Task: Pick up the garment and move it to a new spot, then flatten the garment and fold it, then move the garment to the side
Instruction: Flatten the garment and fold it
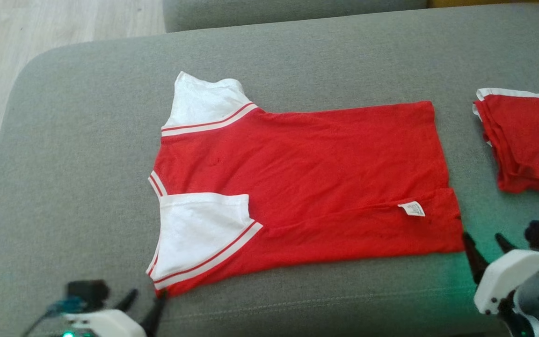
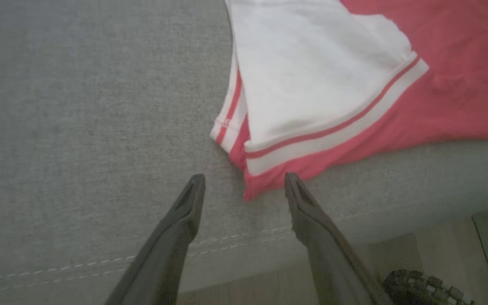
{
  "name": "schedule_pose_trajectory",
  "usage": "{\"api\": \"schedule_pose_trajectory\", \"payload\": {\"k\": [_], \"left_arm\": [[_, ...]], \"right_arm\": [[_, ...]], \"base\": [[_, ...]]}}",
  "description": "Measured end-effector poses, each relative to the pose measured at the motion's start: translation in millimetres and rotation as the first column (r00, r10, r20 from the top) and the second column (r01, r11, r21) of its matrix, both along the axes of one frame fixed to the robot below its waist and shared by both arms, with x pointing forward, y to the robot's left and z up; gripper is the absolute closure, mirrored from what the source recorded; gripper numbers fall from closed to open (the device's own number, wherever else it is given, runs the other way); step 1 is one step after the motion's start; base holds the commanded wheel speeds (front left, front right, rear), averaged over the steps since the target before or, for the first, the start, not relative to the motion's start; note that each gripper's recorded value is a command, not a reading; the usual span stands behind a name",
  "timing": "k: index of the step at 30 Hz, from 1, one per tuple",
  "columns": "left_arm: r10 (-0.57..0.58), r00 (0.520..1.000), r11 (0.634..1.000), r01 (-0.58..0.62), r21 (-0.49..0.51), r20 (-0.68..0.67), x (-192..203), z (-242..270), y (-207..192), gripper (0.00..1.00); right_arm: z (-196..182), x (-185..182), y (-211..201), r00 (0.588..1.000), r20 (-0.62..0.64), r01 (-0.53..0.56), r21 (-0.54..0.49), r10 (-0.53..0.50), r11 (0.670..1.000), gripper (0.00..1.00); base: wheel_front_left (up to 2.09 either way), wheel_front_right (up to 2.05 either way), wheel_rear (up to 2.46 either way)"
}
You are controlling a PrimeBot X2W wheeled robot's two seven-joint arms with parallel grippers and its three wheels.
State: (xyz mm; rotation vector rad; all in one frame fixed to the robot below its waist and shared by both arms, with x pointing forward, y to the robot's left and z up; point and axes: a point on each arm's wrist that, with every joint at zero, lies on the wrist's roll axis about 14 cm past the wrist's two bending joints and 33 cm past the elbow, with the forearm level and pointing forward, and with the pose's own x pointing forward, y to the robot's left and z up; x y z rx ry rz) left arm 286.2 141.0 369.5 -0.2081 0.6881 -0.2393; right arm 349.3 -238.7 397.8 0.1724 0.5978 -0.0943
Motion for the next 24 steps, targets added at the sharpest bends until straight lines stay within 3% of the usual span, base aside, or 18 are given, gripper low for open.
{"api": "schedule_pose_trajectory", "payload": {"k": [4,7,10,14,16,24], "left_arm": [[0.119,0.991,0.993,-0.118,-0.024,0.059,18,14,26,0.0],[0.153,0.972,0.986,-0.162,0.037,0.178,56,44,65,0.0],[0.114,0.949,0.989,-0.138,0.061,0.295,104,81,69,0.0],[-0.025,0.918,0.999,0.005,0.051,0.396,174,130,34,0.0],[-0.061,0.917,0.998,0.062,0.009,0.395,203,140,17,0.0],[-0.194,0.961,0.975,0.165,0.151,0.196,288,93,-1,0.0]], "right_arm": [[23,2,-8,0.995,0.1,0.027,-0.033,-0.024,0.999,0.0],[47,14,3,0.978,0.209,0.006,-0.036,0.001,0.999,0.0],[48,21,24,0.972,0.232,-0.041,-0.003,0.04,0.999,0.0],[33,26,36,0.978,0.198,-0.072,0.013,0.068,0.997,0.0],[29,34,43,0.977,0.196,-0.092,0.023,0.086,0.996,0.0],[14,72,57,0.971,0.202,-0.137,0.021,0.13,0.99,0.0]], "base": [[0.0,0.0,0.0],[0.0,0.0,0.0],[0.0,0.0,0.0],[0.0,0.0,0.0],[0.0,0.0,0.0],[0.0,0.0,0.0]]}}
